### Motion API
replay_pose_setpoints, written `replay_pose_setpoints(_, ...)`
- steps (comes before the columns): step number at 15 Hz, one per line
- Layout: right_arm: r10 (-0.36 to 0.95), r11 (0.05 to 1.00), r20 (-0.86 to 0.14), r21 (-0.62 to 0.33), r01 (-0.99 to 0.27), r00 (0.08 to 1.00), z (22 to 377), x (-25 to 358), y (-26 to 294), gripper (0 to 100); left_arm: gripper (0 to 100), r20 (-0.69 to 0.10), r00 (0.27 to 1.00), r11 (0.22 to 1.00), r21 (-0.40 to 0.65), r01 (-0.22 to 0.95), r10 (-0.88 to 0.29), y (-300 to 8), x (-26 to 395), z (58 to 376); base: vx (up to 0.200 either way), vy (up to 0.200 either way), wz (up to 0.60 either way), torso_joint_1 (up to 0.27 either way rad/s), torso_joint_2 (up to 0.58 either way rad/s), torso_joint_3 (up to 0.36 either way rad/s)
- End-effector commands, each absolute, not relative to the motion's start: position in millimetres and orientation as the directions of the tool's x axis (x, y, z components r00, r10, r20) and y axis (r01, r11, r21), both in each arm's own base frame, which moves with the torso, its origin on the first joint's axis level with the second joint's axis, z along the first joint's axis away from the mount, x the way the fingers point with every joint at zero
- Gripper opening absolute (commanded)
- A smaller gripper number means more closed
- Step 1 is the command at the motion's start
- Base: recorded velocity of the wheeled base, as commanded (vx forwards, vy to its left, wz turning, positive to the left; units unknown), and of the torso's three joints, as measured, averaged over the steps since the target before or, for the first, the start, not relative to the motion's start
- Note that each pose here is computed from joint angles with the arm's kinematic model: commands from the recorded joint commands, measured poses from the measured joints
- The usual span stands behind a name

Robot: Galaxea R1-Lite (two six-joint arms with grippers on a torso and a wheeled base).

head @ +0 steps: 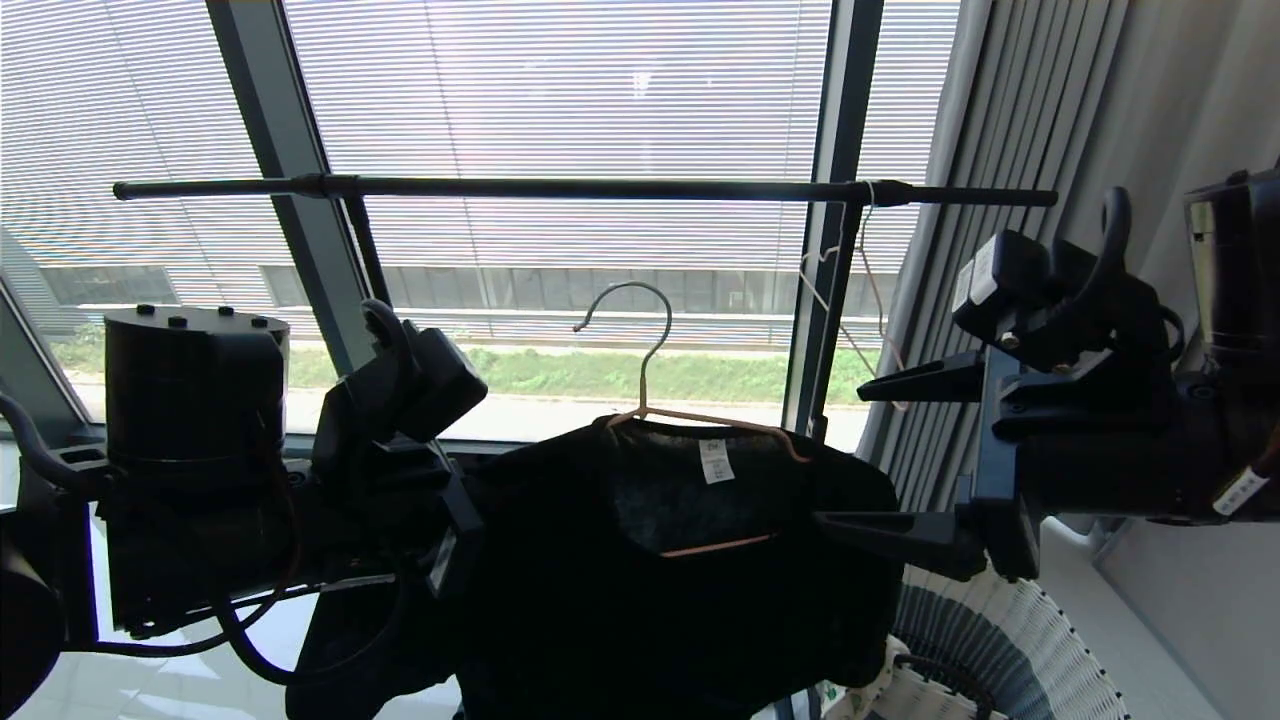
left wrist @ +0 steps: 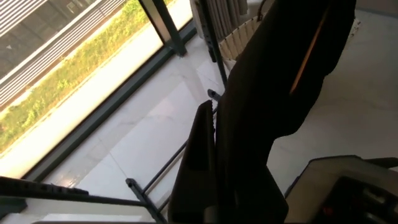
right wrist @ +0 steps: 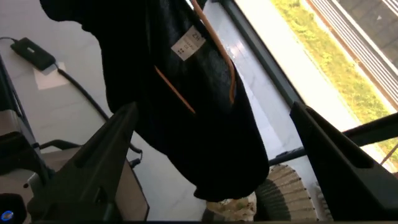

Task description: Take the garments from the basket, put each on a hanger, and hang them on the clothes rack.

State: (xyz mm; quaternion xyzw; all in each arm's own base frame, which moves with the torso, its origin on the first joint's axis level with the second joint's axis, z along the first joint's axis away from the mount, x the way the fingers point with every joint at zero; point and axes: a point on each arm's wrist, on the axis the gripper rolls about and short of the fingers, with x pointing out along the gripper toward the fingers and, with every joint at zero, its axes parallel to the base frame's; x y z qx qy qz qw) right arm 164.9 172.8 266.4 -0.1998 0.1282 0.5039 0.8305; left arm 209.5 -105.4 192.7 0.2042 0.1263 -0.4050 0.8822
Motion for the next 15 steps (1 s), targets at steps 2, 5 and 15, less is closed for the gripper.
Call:
replay_pose_setpoints(2,0.781,0.304,-0.507,-0.200,-0.931,0.364,256,179,201,100,0,-0.396,0.613,0.559,0.256,0.789,-0.684,-112,204,187,0.000,0.000,0.00,0.000,0.00,0.000)
replay_pose_setpoints(5,0.767,0.284,-0.542,-0.195,-0.939,0.344,252,188,211,100,0,-0.382,0.608,0.545,0.270,0.794,-0.696,-113,198,190,0.000,0.000,0.00,0.000,0.00,0.000)
replay_pose_setpoints(15,0.710,0.315,-0.630,-0.115,-0.942,0.315,233,213,228,100,0,-0.329,0.605,0.515,0.325,0.793,-0.725,-118,191,198,0.000,0.000,0.00,0.000,0.00,0.000)
